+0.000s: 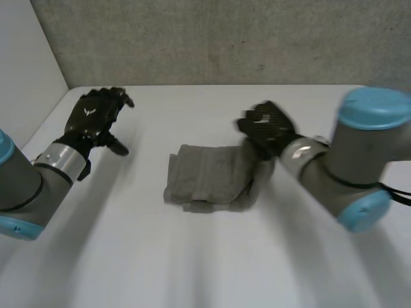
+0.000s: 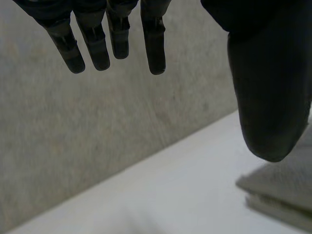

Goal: Fold the towel.

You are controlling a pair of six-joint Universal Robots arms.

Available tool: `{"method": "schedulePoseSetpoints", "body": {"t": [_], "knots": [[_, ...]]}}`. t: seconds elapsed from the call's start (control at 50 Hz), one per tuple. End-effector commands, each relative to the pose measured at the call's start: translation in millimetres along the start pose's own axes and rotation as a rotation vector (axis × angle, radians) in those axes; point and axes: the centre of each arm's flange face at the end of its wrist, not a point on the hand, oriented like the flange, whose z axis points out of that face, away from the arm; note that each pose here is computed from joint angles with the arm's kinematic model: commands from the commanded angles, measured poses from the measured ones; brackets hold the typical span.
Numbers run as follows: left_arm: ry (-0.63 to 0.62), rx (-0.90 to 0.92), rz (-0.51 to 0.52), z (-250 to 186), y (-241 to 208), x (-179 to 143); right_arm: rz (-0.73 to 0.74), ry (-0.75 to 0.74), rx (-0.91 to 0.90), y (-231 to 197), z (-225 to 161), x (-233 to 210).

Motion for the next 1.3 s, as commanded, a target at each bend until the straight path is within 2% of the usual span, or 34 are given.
{"method": "schedulePoseSetpoints", "body": {"t": [0.02, 0.1, 0.18, 0.28, 0.38, 0.44, 0.48, 0.5, 0.54, 0.58, 0.74, 0.88, 1.04, 1.14, 1.2, 1.24, 1.28, 1.3], "knots": [[0.03, 0.084, 0.016, 5.6, -29.3, 11.3, -0.027, -0.232, 0.098, -34.2, 8.9, -83.4], [0.018, 0.099, 0.006, 10.7, -32.6, 12.5, -0.027, -0.294, 0.079, -25.9, 18.7, -117.6], [0.002, 0.099, -0.013, 13.4, -31.3, 12.5, -0.024, -0.302, 0.047, -16.5, 20.8, -127.0], [-0.002, 0.092, -0.053, 17.1, -26.4, 12.0, -0.01, -0.226, -0.016, -12.5, 17.7, -112.2], [-0.002, 0.096, -0.092, 22.5, -25.8, 10.6, 0.007, -0.121, -0.059, -15.6, 4.5, -77.5], [0.016, 0.083, -0.129, 25.4, -21.3, 17.5, 0.084, -0.065, -0.074, -14.4, -2.5, -57.0], [0.051, 0.047, -0.181, 26.2, -7.8, 33.2, 0.225, -0.012, -0.093, -5.4, -4.5, -36.1], [0.051, 0.047, -0.182, 26.2, -7.7, 33.3, 0.226, -0.011, -0.093, -5.4, -4.5, -36.0], [0.064, 0.018, -0.207, 25.2, 1.2, 41.3, 0.346, 0.012, -0.115, 7.0, -1.7, -25.1], [0.081, -0.064, -0.251, 19.5, 22.4, 58.3, 0.39, 0.018, -0.132, 14.6, 0.7, -23.5], [0.112, -0.267, -0.283, -5.0, 60.1, 86.5, 0.453, 0.013, -0.215, 52.7, 14.9, -31.2], [0.117, -0.328, -0.253, -16.6, 75.8, 89.9, 0.462, 0.0, -0.264, 70.8, 20.7, -40.8], [0.13, -0.324, -0.104, -12.5, 83.1, 88.0, 0.465, -0.006, -0.283, 68.1, 20.8, -38.8], [0.099, -0.282, -0.063, -2.4, 70.6, 82.1, 0.458, 0.013, -0.246, 49.1, 16.9, -26.0], [0.086, -0.221, -0.052, 3.8, 47.3, 78.2, 0.455, 0.021, -0.231, 40.1, 14.2, -19.9], [0.083, -0.188, -0.049, 5.6, 34.5, 77.0, 0.446, 0.053, -0.186, 17.4, 6.5, -2.3], [0.07, -0.094, -0.038, 7.9, -2.4, 72.5, 0.441, 0.084, -0.151, 3.5, 1.6, 10.5], [0.07, -0.094, -0.038, 7.9, -2.6, 72.5, 0.441, 0.084, -0.15, 3.4, 1.6, 10.6]]}}
